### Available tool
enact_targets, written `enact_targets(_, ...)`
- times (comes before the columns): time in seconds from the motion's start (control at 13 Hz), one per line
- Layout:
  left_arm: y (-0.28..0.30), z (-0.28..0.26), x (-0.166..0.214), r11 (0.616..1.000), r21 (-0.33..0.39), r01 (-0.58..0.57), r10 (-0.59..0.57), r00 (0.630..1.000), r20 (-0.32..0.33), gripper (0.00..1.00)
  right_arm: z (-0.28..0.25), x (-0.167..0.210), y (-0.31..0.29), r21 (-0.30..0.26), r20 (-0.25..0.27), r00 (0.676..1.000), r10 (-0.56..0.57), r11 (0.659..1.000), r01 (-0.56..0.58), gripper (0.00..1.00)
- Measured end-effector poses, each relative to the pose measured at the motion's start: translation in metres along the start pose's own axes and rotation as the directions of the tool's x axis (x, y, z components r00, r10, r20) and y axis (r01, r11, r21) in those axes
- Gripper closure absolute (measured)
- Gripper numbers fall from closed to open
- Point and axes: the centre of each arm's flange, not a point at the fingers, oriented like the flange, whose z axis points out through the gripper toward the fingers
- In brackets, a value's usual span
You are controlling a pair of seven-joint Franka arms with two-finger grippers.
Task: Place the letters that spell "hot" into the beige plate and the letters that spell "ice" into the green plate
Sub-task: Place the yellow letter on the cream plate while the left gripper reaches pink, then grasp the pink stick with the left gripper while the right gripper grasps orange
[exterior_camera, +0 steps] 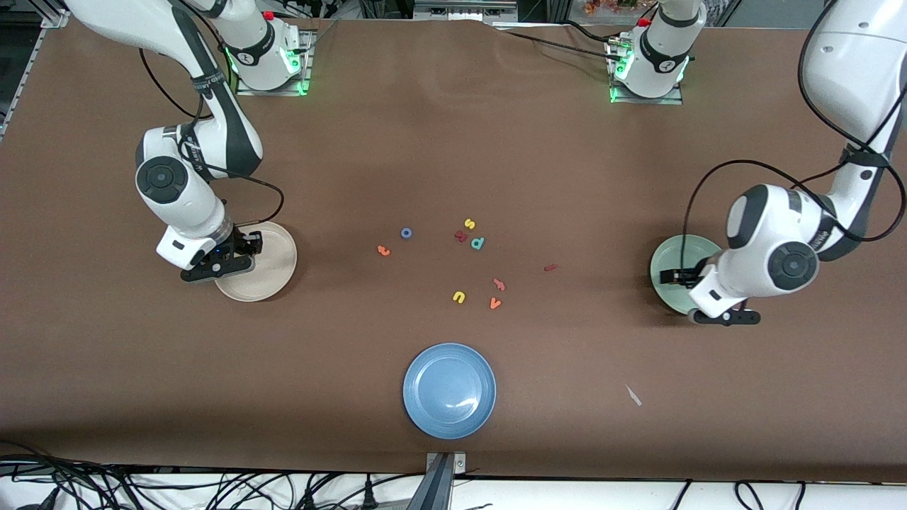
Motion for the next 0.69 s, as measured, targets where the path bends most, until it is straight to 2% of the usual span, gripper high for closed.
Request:
enact_targets(0.23,0.081,-0.018,-0.019,0.993,-0.027,0.117,-0.118,0.993,-0.008,0.0,-0.001,0.001,-0.018,0.026,0.0,1.0,0.015,1.0,-0.015,0.14)
enact_targets(0.38,0.123,-0.013,-0.031,0.983,-0.029,0.182,-0.182,0.983,-0.003,0.0,-0.005,0.004,-0.05,0.044,-0.005,0.997,0.08,0.996,-0.08,0.13)
enact_targets(0.69,0.209,0.013,-0.048,0.964,-0.117,0.238,-0.244,0.969,-0.041,0.0,-0.009,0.007,-0.162,0.132,-0.055,0.968,0.245,0.963,-0.236,0.1)
